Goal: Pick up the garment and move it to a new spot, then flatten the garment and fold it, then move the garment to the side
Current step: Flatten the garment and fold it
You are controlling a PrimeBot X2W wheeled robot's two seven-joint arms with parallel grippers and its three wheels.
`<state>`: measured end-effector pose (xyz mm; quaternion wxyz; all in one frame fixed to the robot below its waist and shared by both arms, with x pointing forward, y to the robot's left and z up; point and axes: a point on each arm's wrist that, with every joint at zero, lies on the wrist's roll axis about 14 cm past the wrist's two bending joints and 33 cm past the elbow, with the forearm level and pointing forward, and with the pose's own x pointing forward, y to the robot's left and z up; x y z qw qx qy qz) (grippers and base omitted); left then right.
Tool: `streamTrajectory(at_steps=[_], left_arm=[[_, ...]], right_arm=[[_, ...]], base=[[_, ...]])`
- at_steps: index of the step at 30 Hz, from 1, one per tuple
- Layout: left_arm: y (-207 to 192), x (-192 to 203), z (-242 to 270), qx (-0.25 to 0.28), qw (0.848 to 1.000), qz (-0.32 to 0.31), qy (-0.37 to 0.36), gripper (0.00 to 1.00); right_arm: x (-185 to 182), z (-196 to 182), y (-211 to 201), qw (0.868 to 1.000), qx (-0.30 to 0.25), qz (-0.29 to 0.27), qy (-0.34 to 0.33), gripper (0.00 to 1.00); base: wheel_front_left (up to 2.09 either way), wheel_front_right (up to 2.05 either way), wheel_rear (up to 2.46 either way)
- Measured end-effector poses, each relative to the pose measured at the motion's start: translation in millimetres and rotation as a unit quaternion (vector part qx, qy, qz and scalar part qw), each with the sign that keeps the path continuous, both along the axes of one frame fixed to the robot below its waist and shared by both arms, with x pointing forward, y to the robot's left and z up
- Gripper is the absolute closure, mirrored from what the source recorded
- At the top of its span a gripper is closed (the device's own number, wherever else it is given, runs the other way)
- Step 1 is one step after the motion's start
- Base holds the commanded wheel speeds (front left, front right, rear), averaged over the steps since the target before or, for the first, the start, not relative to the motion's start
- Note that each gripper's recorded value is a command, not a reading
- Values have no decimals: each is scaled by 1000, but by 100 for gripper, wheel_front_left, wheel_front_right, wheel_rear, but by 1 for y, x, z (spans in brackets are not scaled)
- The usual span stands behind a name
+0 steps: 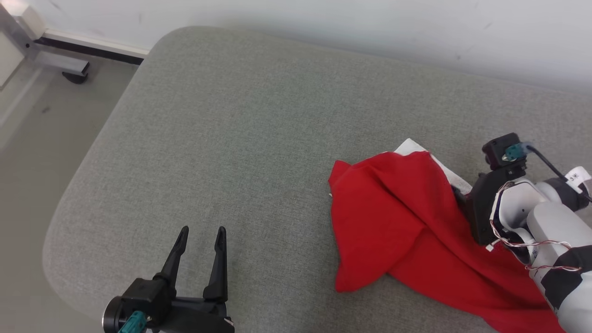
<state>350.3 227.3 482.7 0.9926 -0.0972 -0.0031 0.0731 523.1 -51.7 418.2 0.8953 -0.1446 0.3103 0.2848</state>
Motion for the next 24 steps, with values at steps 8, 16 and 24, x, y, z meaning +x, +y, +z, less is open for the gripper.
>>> streamTrajectory(at_steps=[8, 16, 24], left_arm=[[3, 0, -2, 1, 1000, 6, 5, 0], [2, 1, -2, -2, 1000, 6, 4, 0], [0, 3, -2, -2, 1000, 2, 4, 0]], right_arm=[[-9, -24, 0, 996, -48, 15, 76, 77], [31, 14, -10, 1000, -16, -12, 0, 100], [90, 98, -38, 987, 25, -58, -149, 100]], base=[[0, 0, 0], [0, 0, 0], [0, 0, 0]])
